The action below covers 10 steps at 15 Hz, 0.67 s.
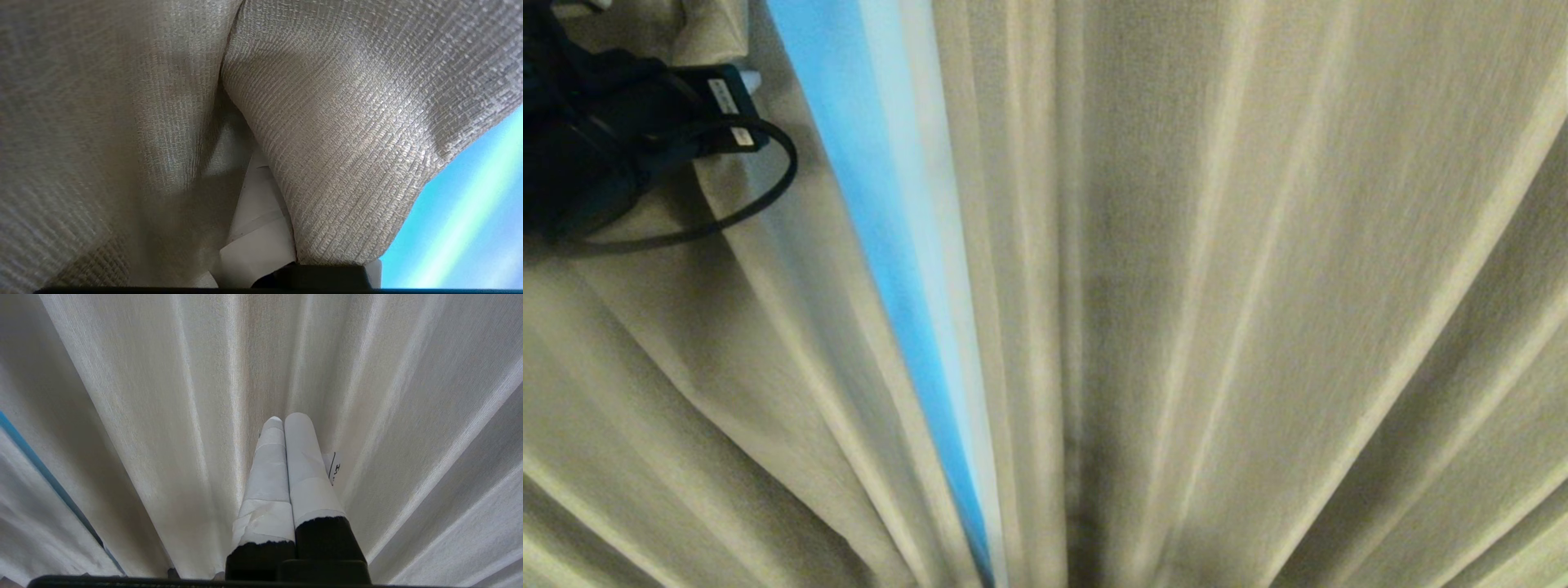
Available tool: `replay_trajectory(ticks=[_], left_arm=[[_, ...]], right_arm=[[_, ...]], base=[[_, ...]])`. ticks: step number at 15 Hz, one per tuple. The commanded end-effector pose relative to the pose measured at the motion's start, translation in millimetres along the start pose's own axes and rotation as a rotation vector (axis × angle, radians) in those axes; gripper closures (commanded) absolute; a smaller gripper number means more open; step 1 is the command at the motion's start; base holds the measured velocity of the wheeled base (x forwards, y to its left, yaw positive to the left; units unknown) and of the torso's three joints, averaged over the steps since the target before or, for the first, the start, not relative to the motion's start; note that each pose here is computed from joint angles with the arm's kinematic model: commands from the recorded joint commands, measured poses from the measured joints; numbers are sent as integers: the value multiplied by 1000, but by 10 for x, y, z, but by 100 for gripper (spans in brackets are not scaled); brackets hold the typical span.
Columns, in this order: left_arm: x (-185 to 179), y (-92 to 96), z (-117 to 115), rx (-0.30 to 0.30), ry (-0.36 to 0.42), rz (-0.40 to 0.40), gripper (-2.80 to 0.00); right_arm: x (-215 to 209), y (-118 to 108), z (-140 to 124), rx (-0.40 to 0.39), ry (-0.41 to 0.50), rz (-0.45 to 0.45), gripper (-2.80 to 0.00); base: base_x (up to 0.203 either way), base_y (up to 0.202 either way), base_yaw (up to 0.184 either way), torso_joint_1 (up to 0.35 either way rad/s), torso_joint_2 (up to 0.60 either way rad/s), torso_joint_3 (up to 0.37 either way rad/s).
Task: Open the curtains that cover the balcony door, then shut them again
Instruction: Pull the outer curtains open on both sides
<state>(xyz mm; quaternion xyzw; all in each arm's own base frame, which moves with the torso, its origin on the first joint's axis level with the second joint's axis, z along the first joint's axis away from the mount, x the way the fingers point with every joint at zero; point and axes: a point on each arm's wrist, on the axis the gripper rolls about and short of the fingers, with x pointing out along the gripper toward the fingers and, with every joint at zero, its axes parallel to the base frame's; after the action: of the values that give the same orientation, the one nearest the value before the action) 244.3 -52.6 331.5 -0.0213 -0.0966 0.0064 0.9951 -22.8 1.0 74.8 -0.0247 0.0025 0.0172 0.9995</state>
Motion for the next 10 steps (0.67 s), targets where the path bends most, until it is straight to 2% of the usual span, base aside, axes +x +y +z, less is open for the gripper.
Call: replay_trajectory(ticks=[1,4,6,10], left_arm=[[19,204,21,-10,-10,37,0],[65,447,2,-24,-4,35,0],[102,583,-42,-19,11,59,0],[159,838,-117,-48,36,81,0]], right_arm=[[0,0,0,-1,0,1,0],[0,1,0,-1,0,0,0],[0,0,0,-1,0,1,0],[0,0,0,-1,0,1,0]], base=[[0,0,0,0,0,0],[0,0,0,0,0,0],[0,0,0,0,0,0],[0,0,0,0,0,0]])
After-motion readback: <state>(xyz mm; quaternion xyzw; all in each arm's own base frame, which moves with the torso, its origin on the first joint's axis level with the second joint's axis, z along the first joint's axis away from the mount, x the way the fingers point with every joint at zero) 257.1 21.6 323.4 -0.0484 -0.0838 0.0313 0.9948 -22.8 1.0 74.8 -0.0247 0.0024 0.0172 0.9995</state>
